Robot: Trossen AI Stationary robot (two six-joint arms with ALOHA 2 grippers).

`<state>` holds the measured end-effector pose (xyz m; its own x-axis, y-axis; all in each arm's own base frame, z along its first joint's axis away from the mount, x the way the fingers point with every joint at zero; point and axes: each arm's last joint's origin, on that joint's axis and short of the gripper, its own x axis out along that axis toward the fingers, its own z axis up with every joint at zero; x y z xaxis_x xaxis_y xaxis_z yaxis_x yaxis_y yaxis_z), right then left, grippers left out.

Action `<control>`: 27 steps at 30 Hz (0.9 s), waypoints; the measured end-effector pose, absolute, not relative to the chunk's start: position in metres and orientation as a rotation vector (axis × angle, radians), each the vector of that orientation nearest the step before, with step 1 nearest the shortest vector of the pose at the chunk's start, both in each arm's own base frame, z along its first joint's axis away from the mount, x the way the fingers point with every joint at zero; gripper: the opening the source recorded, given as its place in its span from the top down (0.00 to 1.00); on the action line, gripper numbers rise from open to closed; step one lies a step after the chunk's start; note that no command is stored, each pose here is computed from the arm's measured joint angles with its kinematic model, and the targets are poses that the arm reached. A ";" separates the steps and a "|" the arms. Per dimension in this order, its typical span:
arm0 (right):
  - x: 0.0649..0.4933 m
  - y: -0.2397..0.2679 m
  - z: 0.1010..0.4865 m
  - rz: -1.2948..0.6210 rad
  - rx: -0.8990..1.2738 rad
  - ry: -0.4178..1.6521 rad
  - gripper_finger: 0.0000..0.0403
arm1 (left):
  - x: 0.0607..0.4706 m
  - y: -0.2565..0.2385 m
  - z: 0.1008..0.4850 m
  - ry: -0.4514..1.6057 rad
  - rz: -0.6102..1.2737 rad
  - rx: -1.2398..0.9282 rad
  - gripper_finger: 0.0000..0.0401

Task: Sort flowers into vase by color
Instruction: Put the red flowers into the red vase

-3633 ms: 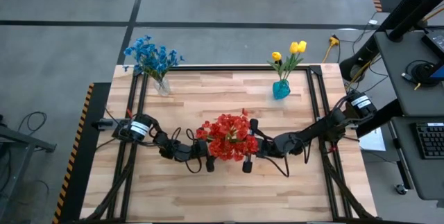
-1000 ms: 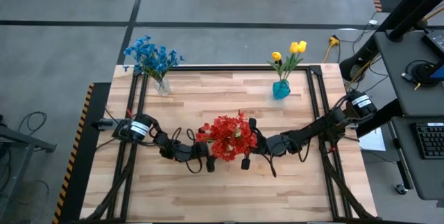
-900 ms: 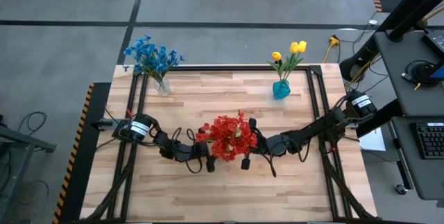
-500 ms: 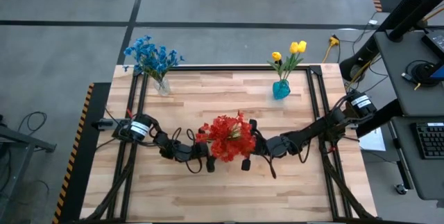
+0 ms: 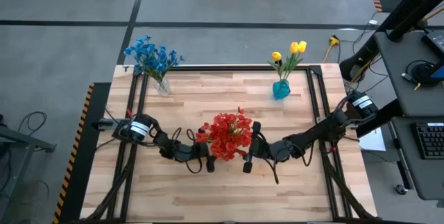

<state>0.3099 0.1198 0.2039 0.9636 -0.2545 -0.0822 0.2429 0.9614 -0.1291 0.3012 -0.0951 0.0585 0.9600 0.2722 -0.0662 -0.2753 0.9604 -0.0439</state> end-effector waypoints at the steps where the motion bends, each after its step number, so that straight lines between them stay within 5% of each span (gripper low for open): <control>1: 0.309 0.120 0.205 -0.255 -0.121 0.095 0.61 | 0.301 -0.095 0.058 0.060 0.278 -0.053 0.42; 13: 0.308 0.120 0.213 -0.245 -0.114 0.057 0.70 | 0.301 -0.095 0.058 0.060 0.278 -0.054 0.42; 27: 0.308 0.120 0.213 -0.246 -0.099 0.054 0.97 | 0.301 -0.095 0.058 0.061 0.278 -0.054 0.42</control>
<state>0.3083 0.1198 0.2128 0.9685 -0.2455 -0.0417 0.2402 0.9651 -0.1040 0.3009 -0.0950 0.0583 0.9599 0.2723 -0.0673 -0.2755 0.9603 -0.0447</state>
